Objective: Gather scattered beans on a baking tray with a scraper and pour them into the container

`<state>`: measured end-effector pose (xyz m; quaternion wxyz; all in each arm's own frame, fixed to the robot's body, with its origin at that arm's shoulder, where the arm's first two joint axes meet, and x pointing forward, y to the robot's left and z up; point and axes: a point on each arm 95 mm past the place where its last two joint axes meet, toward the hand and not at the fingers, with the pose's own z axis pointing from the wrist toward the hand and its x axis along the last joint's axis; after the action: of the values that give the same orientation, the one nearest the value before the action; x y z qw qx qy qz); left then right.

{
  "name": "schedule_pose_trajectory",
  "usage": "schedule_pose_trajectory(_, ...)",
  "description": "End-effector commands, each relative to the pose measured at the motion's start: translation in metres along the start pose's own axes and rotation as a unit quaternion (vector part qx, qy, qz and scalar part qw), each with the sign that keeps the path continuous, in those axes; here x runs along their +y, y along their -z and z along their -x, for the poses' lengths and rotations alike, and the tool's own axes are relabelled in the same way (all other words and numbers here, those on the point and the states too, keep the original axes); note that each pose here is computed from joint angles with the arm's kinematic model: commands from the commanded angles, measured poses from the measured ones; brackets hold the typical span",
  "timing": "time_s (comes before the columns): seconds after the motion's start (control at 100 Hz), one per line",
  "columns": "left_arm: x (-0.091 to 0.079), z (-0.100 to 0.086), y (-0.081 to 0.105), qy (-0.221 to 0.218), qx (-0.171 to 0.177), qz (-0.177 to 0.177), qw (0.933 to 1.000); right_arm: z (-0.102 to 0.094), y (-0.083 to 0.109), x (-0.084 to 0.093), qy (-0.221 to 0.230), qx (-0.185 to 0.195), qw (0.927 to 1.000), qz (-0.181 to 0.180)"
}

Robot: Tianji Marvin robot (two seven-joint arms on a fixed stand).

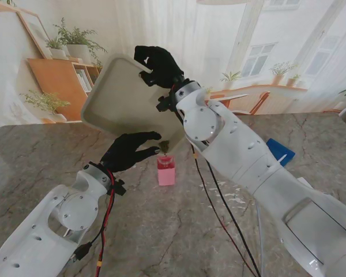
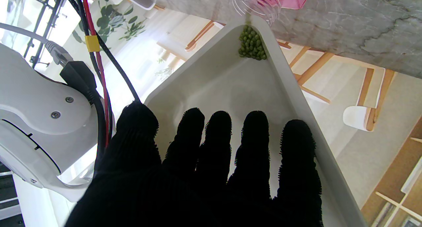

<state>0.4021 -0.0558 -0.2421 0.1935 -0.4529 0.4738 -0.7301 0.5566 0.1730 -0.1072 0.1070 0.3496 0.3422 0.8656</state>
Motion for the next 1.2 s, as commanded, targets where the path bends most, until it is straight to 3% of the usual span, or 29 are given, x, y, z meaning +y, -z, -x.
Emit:
schedule_pose_trajectory(0.0, 0.002, -0.001, 0.000, 0.004, -0.001, 0.001, 1.0000, -0.007, -0.002, 0.000, -0.002, 0.011, 0.9999, -0.002)
schedule_pose_trajectory(1.19, 0.005, -0.001, 0.006, 0.005, -0.005, -0.001, 1.0000, -0.027, 0.016, -0.005, 0.027, 0.036, 0.9989, 0.011)
